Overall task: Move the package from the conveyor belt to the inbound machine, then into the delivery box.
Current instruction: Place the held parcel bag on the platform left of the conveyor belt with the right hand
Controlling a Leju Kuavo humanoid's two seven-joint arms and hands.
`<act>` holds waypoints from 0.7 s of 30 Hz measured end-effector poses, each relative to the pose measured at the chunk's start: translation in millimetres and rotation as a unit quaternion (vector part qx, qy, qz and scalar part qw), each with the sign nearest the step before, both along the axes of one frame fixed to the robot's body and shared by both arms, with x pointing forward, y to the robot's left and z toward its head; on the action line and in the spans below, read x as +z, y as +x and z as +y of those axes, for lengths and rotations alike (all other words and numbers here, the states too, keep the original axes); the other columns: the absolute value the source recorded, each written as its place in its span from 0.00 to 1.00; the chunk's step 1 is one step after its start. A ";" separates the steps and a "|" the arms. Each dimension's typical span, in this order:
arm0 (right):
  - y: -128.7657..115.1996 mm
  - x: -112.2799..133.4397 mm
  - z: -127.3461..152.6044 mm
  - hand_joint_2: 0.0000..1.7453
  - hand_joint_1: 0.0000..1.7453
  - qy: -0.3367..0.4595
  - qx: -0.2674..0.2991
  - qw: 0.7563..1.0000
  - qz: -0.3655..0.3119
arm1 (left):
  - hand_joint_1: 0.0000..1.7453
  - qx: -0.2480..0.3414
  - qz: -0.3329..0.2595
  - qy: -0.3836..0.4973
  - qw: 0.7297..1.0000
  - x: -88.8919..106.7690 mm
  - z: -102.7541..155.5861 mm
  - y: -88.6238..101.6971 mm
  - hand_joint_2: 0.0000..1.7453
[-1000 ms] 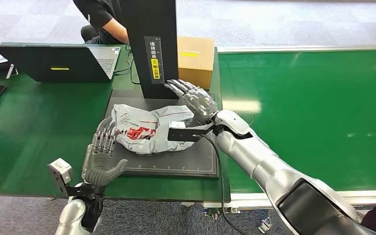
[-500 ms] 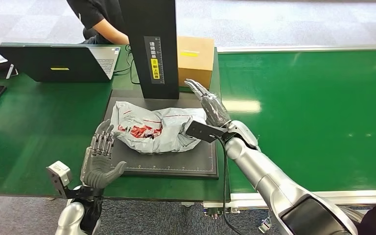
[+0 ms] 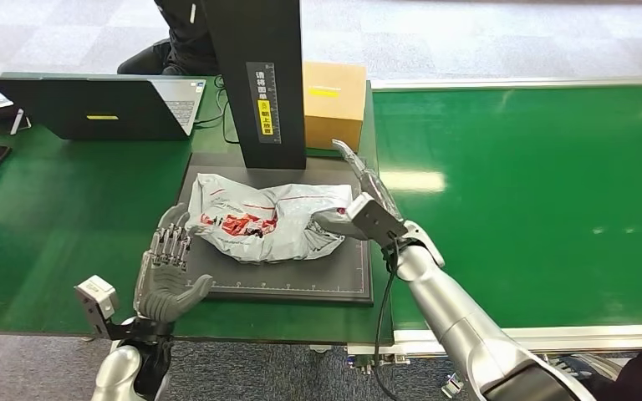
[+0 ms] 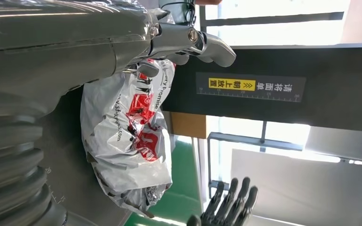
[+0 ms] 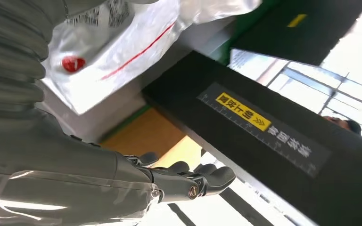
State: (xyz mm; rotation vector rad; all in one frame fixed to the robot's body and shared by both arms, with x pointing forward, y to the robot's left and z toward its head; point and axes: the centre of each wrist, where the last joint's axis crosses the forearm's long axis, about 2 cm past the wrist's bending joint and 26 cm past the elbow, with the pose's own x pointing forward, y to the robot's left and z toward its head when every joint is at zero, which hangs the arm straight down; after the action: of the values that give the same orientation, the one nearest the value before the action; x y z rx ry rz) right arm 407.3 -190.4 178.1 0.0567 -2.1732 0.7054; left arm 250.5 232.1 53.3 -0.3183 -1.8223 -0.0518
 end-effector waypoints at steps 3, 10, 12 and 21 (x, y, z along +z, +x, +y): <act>-17.6 -6.9 -4.2 1.00 0.00 0.049 0.002 0.999 0.005 | 0.00 -0.002 0.000 0.003 1.000 1.9 0.7 0.7 1.00; -63.6 -25.8 -20.0 1.00 0.00 0.147 -0.018 0.989 0.021 | 0.00 -0.017 0.003 0.010 1.000 4.1 1.0 -1.1 1.00; -74.7 -30.5 -22.9 1.00 0.00 0.168 -0.024 0.985 0.029 | 0.00 -0.024 0.001 0.008 1.000 4.8 0.7 -1.8 1.00; -100.5 -38.8 -27.5 1.00 0.00 0.202 -0.044 0.978 0.038 | 0.00 -0.034 -0.006 0.000 0.999 8.1 -2.7 -2.2 1.00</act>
State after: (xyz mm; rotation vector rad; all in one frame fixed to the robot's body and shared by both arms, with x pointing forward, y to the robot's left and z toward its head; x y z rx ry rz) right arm 306.8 -217.9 139.4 0.1951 -2.1989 0.2006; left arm 248.3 229.4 61.4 -0.3800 -1.8221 -0.1019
